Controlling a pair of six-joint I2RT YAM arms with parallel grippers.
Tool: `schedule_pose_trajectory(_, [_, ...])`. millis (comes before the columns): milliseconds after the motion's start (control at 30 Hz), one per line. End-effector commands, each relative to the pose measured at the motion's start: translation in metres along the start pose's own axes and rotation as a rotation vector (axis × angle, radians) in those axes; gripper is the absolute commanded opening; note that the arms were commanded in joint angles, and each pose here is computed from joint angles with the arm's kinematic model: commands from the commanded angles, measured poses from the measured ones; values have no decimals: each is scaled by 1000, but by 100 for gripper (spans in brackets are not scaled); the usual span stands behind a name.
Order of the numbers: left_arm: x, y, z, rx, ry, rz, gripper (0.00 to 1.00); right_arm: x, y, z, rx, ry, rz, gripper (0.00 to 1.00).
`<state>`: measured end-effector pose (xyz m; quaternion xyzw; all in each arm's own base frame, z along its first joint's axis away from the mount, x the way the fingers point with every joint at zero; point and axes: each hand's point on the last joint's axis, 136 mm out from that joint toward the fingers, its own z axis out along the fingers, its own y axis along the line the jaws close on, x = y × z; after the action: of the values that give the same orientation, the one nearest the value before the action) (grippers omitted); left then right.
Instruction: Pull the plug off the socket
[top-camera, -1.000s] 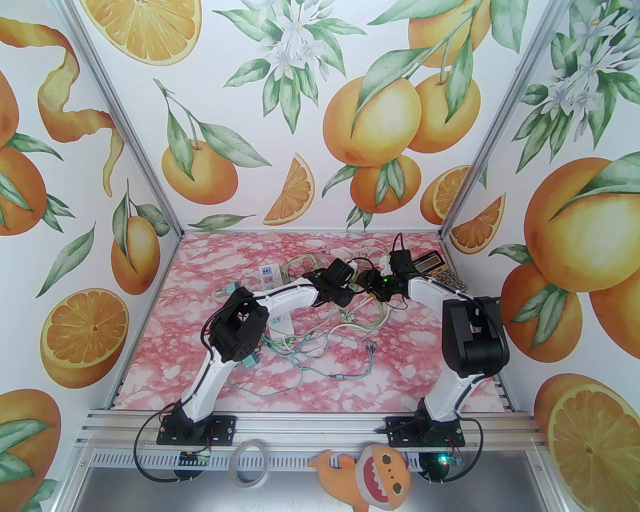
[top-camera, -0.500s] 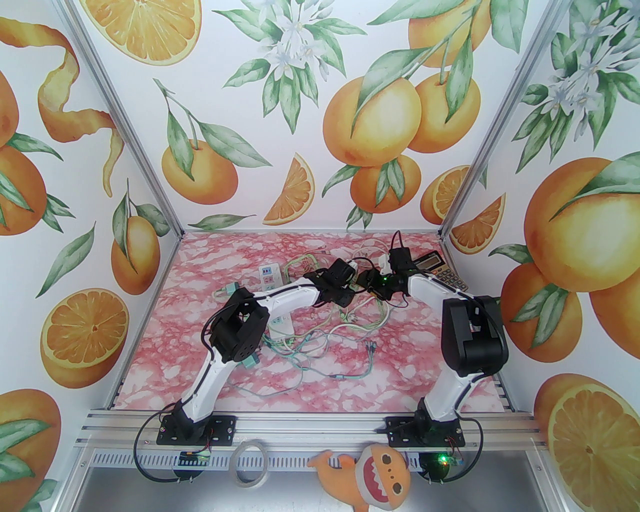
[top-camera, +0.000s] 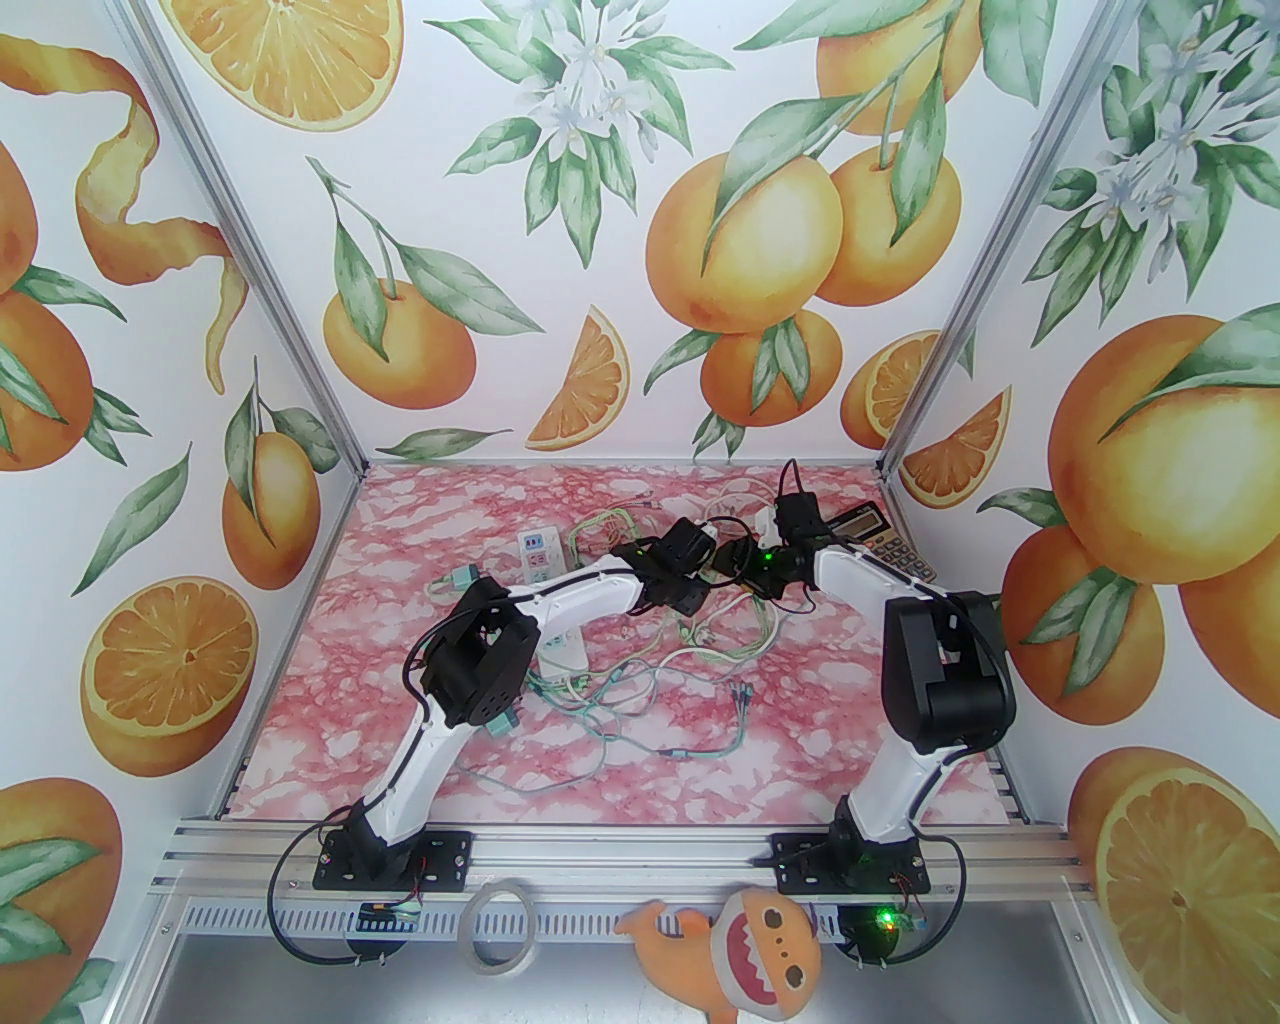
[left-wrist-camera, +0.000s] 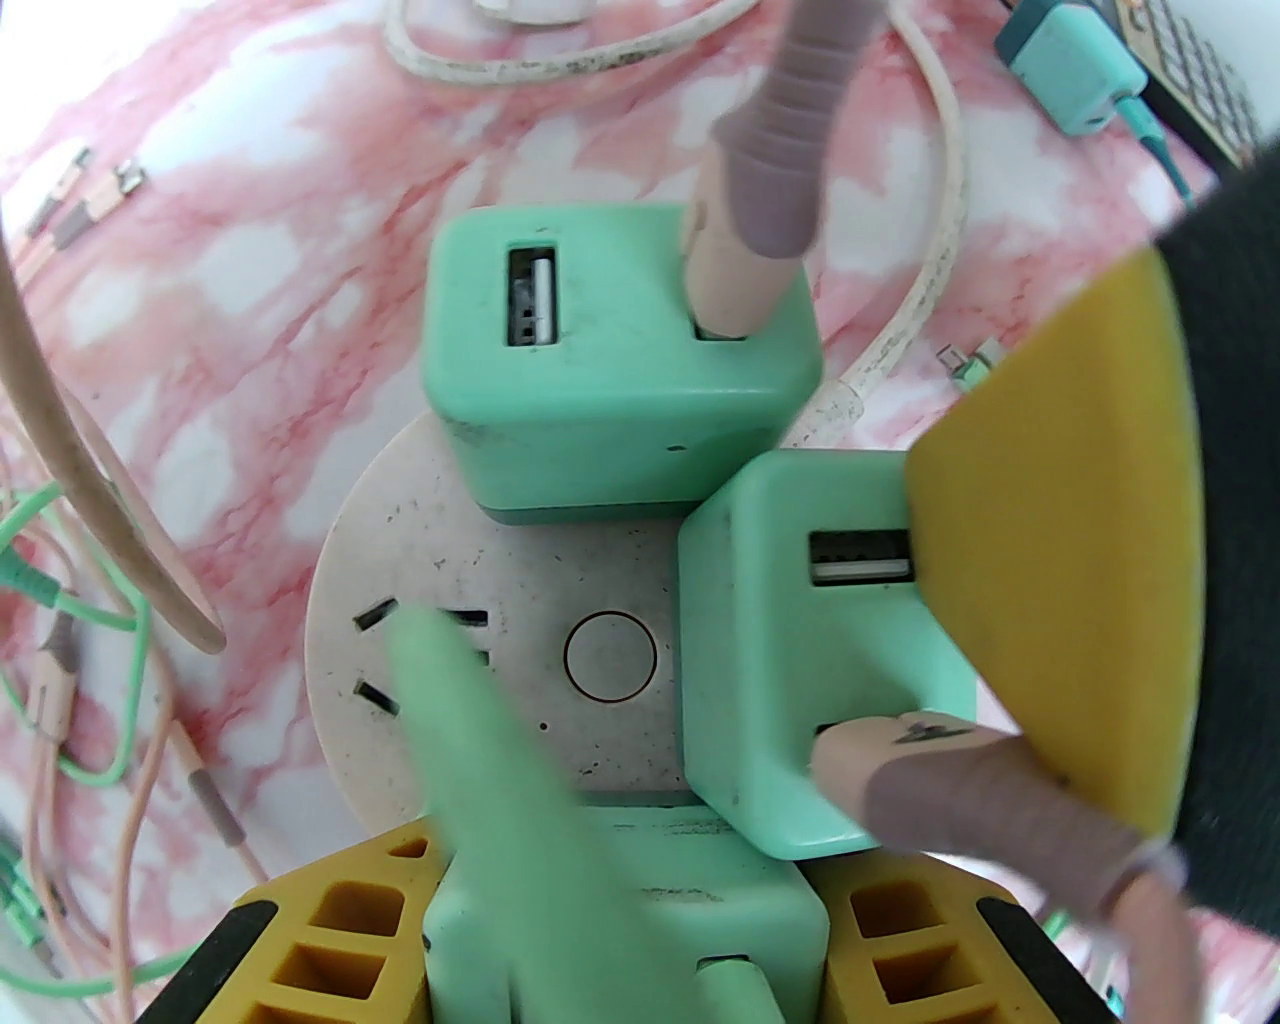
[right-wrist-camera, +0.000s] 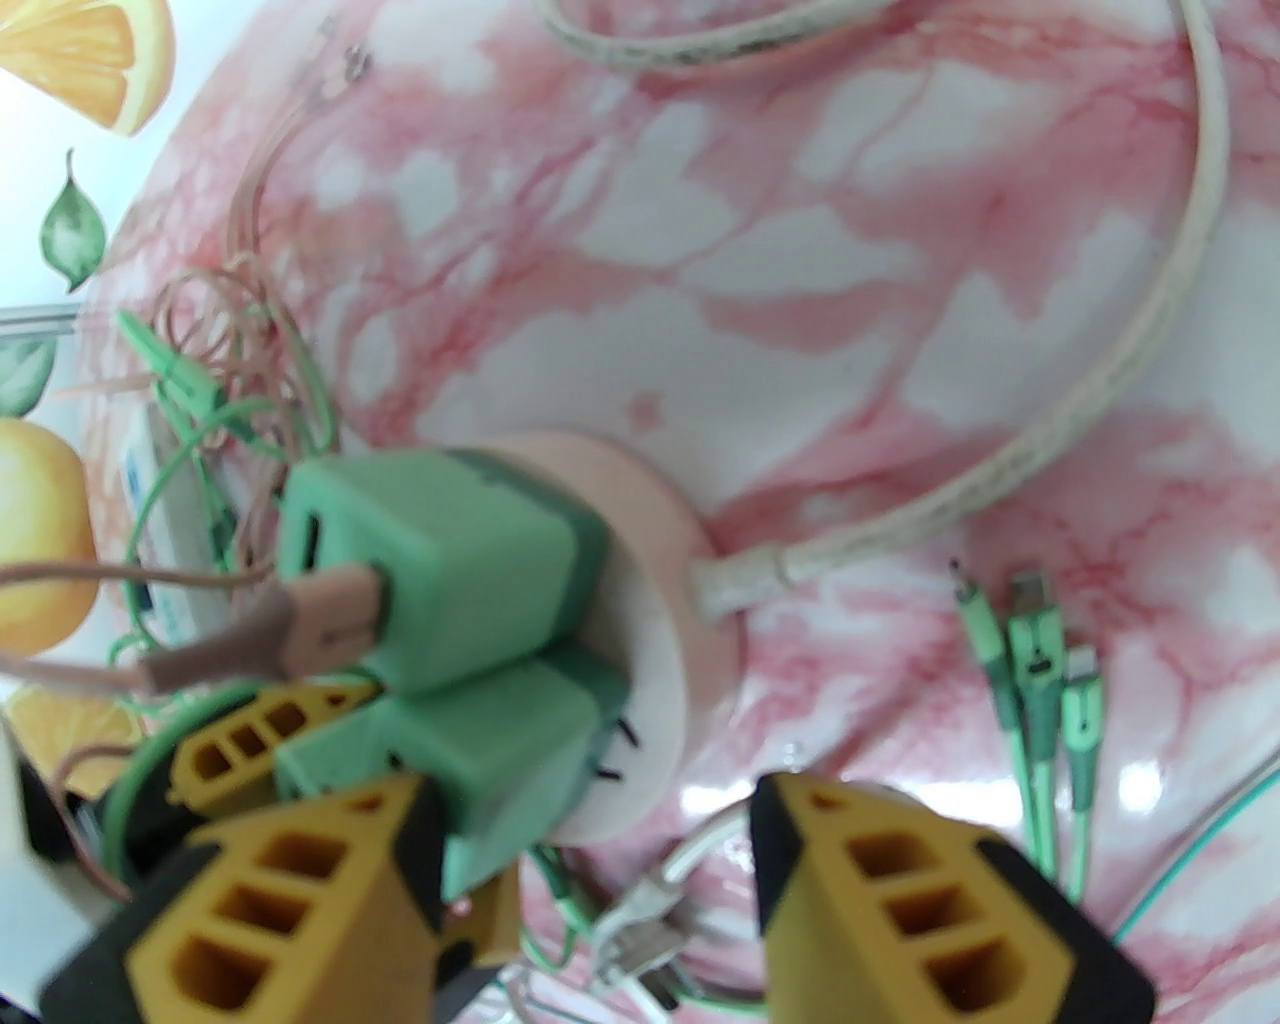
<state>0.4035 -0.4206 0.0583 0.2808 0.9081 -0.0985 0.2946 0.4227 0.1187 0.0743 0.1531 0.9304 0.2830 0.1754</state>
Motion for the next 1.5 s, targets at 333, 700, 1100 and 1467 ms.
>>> schedule_pose_trajectory(333, [-45,13,-32,130,-102,-158,36,35,-45,20,191,121,29,55])
schedule_pose_trajectory(700, [-39,1,-31,-20,-89,37,35,36,-44,21,202,125,18,55])
schedule_pose_trajectory(1100, [-44,13,-37,125,-96,-157,33,39,-44,23,214,133,5,55])
schedule_pose_trajectory(1467, [-44,7,-37,87,-91,-87,33,39,-43,22,215,133,-4,54])
